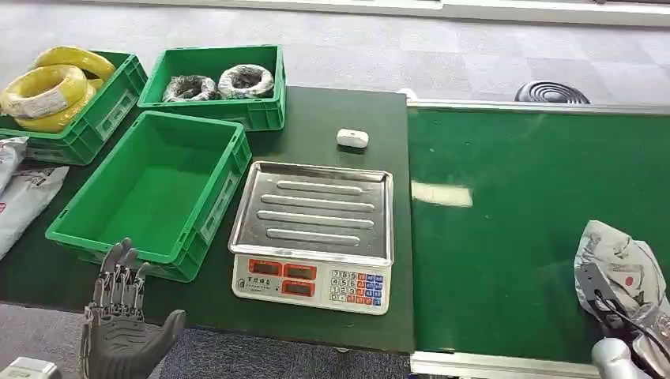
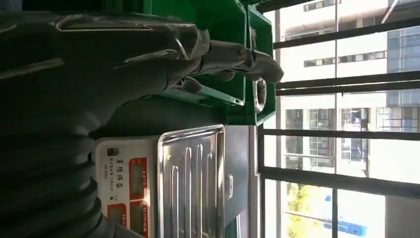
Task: Moved the parcel from conveyor to table for the left to box.
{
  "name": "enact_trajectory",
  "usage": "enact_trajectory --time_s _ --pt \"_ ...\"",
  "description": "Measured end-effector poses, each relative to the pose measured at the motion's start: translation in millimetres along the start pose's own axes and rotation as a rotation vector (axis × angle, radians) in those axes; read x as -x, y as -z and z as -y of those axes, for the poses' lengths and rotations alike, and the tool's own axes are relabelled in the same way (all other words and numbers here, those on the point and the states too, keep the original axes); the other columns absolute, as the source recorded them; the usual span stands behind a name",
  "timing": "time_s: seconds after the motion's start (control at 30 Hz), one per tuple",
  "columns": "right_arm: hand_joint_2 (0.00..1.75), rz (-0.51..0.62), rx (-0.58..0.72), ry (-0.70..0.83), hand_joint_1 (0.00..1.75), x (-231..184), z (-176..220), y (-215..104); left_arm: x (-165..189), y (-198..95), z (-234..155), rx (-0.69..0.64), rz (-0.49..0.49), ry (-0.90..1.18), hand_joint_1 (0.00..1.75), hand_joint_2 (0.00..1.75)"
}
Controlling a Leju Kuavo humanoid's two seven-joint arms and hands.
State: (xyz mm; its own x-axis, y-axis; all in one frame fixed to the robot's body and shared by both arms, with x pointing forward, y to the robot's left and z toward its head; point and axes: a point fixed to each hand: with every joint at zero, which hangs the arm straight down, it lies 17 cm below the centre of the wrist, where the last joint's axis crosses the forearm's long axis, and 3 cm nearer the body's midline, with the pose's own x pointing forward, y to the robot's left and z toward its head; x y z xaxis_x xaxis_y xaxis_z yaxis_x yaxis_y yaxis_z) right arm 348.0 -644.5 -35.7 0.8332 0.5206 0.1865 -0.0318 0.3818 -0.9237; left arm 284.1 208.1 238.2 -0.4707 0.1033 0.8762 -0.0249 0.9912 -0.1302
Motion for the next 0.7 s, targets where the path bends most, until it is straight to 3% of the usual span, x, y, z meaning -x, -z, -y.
enact_trajectory --time_s 0.17,0.3,0.5,0.7 --pt "1.75 0.161 0.154 0.117 1.75 -47.5 33.6 -6.5 -2.2 -0.6 0.4 0.001 0.004 0.005 0.00 1.75" --pt "1.75 0.365 0.269 0.253 1.75 -106.7 67.0 -27.0 -3.5 0.4 3.1 0.009 0.008 -0.002 0.00 1.75" --pt "1.75 0.626 0.363 0.363 1.75 -201.9 110.6 -79.2 -5.7 0.6 9.1 0.030 0.020 -0.004 0.00 1.75" --pt "1.75 0.895 0.437 0.312 1.75 -300.2 149.7 -157.4 -6.6 3.9 18.3 0.066 0.044 -0.019 0.00 1.75"
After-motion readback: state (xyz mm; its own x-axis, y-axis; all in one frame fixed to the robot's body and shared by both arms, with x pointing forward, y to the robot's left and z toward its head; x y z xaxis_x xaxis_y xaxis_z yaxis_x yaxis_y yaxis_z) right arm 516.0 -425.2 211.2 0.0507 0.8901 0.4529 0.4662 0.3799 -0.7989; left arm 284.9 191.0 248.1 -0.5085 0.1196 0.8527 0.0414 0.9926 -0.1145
